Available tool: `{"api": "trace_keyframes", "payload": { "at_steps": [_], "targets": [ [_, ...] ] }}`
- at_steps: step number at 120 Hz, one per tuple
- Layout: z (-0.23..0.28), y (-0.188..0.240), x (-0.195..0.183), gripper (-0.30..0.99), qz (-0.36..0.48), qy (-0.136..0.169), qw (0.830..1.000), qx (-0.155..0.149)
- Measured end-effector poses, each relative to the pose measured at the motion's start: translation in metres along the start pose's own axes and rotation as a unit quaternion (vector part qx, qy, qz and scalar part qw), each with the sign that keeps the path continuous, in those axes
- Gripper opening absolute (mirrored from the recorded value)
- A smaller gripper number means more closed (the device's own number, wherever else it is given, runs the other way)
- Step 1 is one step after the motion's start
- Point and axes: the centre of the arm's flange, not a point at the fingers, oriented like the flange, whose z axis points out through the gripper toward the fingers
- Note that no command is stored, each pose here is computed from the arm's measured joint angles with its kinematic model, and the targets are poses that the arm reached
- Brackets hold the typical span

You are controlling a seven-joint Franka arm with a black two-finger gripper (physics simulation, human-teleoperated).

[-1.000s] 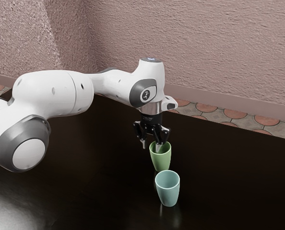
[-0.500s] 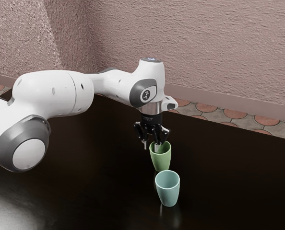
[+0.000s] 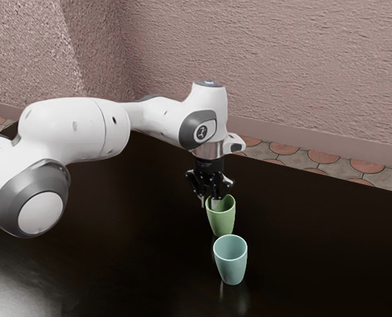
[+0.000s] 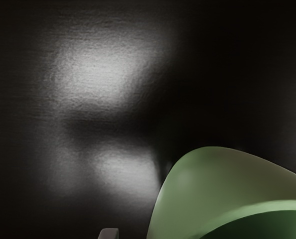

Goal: Place the left cup onto the right cup

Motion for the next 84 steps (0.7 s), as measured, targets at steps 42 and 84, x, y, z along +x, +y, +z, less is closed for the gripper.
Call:
{"api": "trace_keyframes", "payload": {
  "at_steps": [42, 84],
  "targets": [
    [0.0, 0.002, 0.0, -0.04, 0.001, 0.002, 1.0, 0.001],
    [-0.013, 0.004, -0.003, -0.08, 0.003, 0.011, 1.0, -0.001]
  ]
}}
